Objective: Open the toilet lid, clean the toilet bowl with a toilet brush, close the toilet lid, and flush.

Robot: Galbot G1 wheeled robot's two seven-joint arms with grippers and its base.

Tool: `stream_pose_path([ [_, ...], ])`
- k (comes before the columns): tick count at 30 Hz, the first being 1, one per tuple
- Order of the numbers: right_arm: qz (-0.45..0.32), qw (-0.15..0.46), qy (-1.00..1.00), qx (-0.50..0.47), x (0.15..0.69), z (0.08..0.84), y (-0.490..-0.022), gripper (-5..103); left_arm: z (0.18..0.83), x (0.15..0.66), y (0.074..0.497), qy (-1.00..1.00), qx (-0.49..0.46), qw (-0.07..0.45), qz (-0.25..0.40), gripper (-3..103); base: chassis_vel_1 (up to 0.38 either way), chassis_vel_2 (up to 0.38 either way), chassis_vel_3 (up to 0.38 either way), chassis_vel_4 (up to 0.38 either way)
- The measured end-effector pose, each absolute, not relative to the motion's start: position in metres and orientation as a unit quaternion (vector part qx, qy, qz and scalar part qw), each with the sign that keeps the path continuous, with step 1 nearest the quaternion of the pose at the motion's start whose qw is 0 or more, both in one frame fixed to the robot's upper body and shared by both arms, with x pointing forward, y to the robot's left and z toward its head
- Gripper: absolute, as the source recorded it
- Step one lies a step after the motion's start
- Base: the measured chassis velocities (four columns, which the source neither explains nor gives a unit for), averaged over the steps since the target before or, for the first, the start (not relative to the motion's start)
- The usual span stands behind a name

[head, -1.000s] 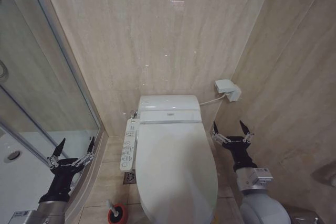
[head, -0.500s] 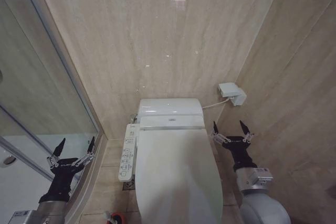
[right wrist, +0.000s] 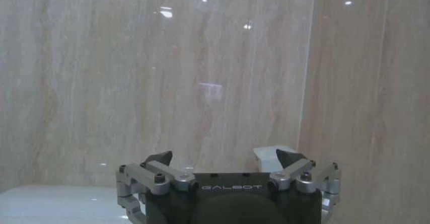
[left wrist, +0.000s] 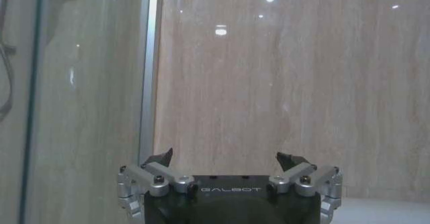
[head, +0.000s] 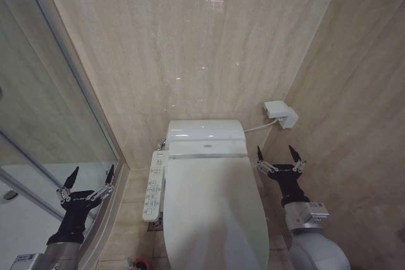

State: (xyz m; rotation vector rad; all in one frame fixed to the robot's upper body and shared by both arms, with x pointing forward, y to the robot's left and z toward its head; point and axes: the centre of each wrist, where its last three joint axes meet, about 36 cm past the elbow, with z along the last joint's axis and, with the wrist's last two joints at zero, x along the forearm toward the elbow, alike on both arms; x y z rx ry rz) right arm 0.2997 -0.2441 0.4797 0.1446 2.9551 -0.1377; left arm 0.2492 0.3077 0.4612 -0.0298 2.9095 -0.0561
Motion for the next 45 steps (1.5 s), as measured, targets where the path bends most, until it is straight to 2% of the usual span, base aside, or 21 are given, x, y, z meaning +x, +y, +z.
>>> stream_pose_path([
  [45, -0.046, 0.090, 0.994, 0.049, 0.2997, 0.4797, -0.2441, 100, 0.4611, 0.2492, 0.3077, 0.993, -0.010, 0.115, -0.019, 100, -0.032, 0.030, 0.031, -0.029],
])
